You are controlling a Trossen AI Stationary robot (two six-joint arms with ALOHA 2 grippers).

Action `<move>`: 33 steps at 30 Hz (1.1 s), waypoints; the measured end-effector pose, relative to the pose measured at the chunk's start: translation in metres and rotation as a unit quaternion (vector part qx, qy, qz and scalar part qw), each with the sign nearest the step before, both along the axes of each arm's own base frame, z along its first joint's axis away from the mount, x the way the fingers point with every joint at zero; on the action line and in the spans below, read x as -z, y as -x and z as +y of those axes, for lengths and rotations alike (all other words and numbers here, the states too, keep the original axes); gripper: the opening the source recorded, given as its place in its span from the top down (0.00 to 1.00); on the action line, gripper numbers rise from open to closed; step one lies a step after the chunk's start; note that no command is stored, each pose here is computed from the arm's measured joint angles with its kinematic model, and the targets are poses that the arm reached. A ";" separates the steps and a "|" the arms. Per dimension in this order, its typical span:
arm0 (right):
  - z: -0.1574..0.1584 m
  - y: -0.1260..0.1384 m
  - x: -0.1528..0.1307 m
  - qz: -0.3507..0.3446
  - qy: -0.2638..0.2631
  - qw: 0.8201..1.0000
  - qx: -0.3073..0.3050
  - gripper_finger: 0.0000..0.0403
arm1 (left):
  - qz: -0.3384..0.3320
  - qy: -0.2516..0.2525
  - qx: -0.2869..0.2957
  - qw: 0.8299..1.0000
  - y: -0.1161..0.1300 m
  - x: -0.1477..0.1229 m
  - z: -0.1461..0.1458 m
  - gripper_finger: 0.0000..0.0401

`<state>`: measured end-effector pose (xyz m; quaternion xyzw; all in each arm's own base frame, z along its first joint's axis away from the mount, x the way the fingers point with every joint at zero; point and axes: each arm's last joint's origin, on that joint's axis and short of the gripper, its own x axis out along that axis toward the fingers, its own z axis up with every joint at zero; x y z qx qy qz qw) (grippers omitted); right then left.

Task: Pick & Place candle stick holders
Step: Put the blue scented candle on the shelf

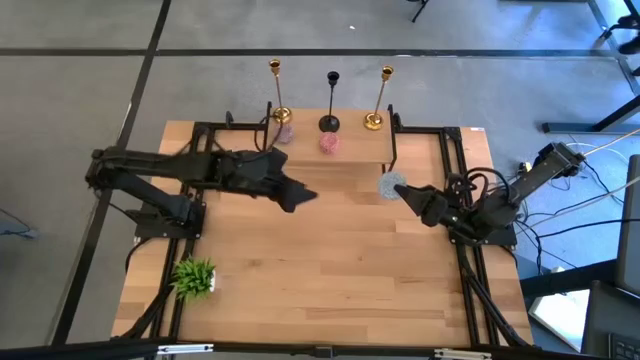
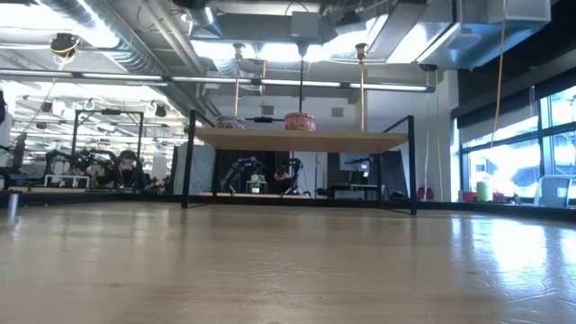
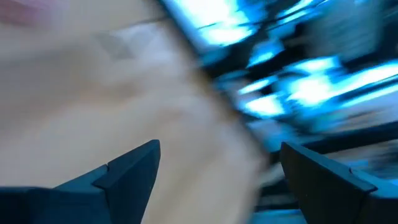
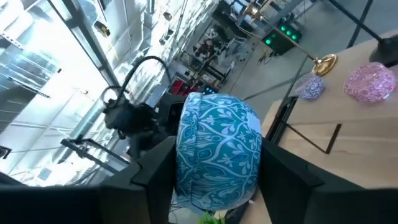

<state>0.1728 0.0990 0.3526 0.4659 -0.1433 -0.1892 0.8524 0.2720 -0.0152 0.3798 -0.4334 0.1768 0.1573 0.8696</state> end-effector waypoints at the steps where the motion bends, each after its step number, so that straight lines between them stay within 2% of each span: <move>1: 0.001 -0.001 0.000 0.000 0.001 1.000 -0.003 0.52 | -0.054 0.025 0.007 0.998 -0.006 0.006 -0.001 0.18; 3: 0.001 -0.001 0.001 -0.002 -0.001 1.000 -0.016 0.52 | -0.156 0.078 0.018 0.984 -0.016 0.021 -0.003 0.18; 6: 0.001 -0.001 0.001 -0.006 -0.011 1.000 -0.016 0.52 | -0.306 0.158 0.014 0.939 -0.026 0.043 0.001 0.18; 8: 0.001 -0.001 0.001 -0.010 -0.022 1.000 0.002 0.52 | -0.357 0.194 -0.020 0.913 -0.030 0.062 0.004 0.18; 11: -0.001 0.000 0.001 -0.016 -0.041 0.998 0.036 0.52 | -0.395 0.219 -0.079 0.889 -0.039 0.078 0.005 0.18; 15: -0.003 -0.003 0.005 -0.021 -0.062 0.994 0.088 0.52 | -0.400 0.242 -0.145 0.872 -0.057 0.085 -0.005 0.18; 17: -0.004 -0.007 0.007 -0.027 -0.074 0.991 0.109 0.52 | -0.411 0.257 -0.148 0.862 -0.068 0.079 -0.008 0.18; 20: -0.007 -0.017 0.013 -0.039 -0.095 0.986 0.131 0.52 | -0.423 0.275 -0.127 0.854 -0.085 0.070 -0.005 0.18; 26: -0.009 -0.039 0.028 -0.047 -0.112 0.980 0.160 0.52 | -0.401 0.282 -0.053 0.870 -0.110 0.071 0.010 0.18; 33: -0.005 -0.055 0.035 -0.067 -0.126 0.974 0.175 0.52 | -0.388 0.282 -0.053 0.876 -0.113 0.076 0.018 0.19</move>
